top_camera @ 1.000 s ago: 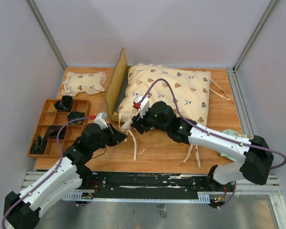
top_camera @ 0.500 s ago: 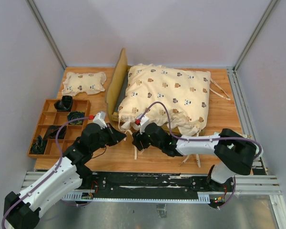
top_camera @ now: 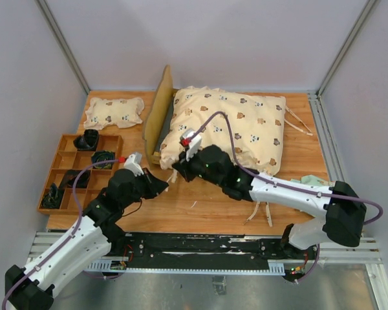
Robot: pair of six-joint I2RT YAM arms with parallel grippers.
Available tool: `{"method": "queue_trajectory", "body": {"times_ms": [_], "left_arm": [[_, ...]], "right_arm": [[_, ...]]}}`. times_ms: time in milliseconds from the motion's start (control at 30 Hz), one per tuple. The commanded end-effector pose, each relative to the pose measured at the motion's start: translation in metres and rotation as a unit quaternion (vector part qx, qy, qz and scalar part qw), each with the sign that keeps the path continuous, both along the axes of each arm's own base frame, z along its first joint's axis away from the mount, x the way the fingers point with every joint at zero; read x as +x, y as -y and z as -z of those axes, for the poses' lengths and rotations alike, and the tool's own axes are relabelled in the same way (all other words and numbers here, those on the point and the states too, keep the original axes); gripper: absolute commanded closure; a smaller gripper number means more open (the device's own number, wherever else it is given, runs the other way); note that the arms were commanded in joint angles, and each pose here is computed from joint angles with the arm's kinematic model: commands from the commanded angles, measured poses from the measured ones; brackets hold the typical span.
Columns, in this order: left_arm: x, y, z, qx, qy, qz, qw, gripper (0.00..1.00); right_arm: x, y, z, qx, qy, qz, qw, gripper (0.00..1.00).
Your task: Set up the pet bed
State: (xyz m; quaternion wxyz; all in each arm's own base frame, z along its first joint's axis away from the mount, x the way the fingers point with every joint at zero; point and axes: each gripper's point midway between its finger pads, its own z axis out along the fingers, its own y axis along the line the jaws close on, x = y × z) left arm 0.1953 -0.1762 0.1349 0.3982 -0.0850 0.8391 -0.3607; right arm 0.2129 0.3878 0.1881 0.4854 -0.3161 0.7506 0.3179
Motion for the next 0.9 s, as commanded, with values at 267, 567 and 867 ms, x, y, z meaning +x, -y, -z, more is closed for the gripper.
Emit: {"method": "queue_trajectory", "body": {"times_ms": [267, 567, 867], "left_arm": [[-0.016, 0.022, -0.013, -0.043, 0.048, 0.086, 0.994, 1.00], [-0.008, 0.020, -0.038, -0.071, 0.061, 0.056, 0.994, 1.00], [0.021, -0.004, -0.061, -0.025, 0.089, -0.032, 0.995, 1.00]], "right_arm": [[0.024, -0.086, -0.068, 0.048, 0.015, -0.050, 0.997, 0.99], [0.024, -0.055, -0.022, -0.043, 0.013, -0.031, 0.999, 0.50], [0.022, 0.016, -0.040, -0.068, 0.099, -0.046, 0.992, 0.41]]}}
